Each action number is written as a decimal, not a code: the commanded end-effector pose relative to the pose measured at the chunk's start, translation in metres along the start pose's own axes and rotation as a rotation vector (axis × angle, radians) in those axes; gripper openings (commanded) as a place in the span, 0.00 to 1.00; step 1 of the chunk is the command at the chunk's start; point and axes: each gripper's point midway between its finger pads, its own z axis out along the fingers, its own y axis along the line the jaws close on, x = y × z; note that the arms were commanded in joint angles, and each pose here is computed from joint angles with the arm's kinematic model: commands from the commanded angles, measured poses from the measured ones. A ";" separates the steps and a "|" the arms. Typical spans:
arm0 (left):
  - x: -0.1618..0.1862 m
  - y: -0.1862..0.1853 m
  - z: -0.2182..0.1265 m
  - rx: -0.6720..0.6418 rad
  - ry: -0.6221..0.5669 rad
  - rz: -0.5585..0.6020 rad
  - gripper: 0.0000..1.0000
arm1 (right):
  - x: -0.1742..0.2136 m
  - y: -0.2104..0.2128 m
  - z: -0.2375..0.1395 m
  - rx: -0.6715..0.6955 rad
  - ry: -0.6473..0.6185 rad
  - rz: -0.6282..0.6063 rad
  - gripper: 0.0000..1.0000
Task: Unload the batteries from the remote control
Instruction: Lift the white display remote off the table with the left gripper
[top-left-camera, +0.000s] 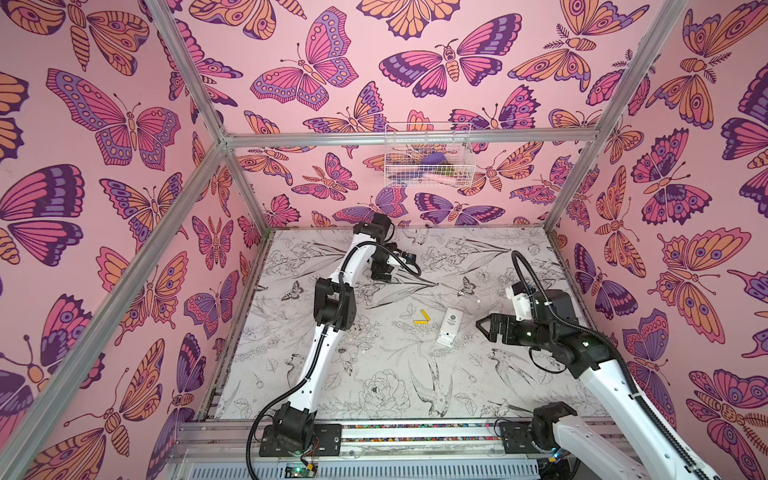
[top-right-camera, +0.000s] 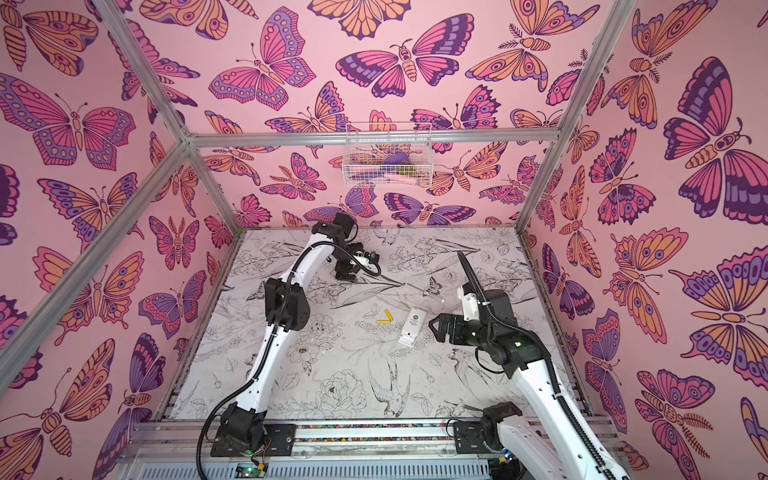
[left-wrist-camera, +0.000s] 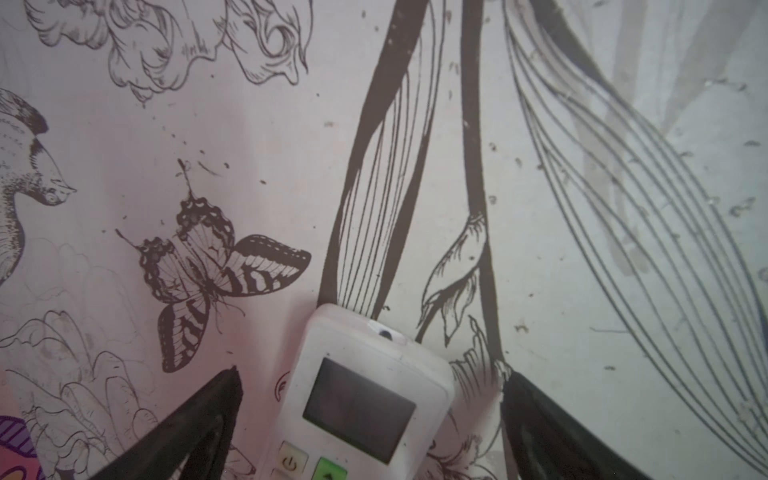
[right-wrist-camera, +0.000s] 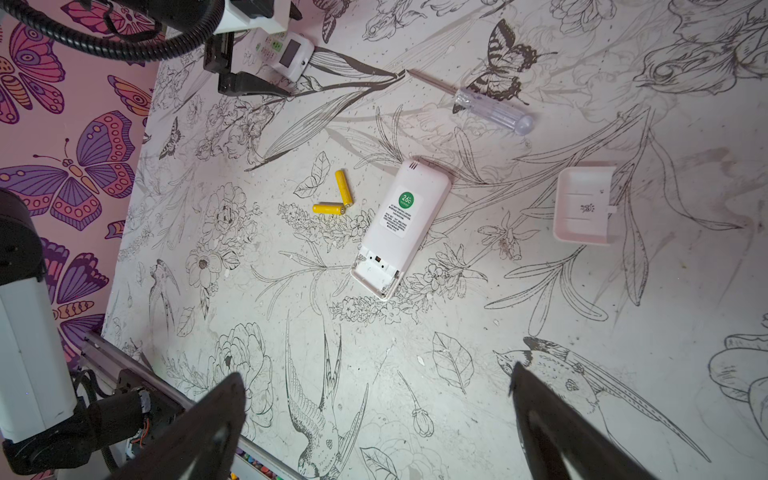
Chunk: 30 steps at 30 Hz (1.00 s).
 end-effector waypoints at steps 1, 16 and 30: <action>0.009 -0.011 0.016 0.050 0.020 0.026 0.99 | -0.001 0.003 0.000 -0.012 0.007 -0.017 1.00; 0.043 -0.061 0.033 0.242 0.200 -0.004 0.87 | -0.005 0.004 0.001 -0.015 0.012 -0.031 0.99; 0.054 -0.071 0.020 0.285 0.274 -0.009 0.75 | -0.006 0.005 0.001 -0.020 0.006 -0.032 0.99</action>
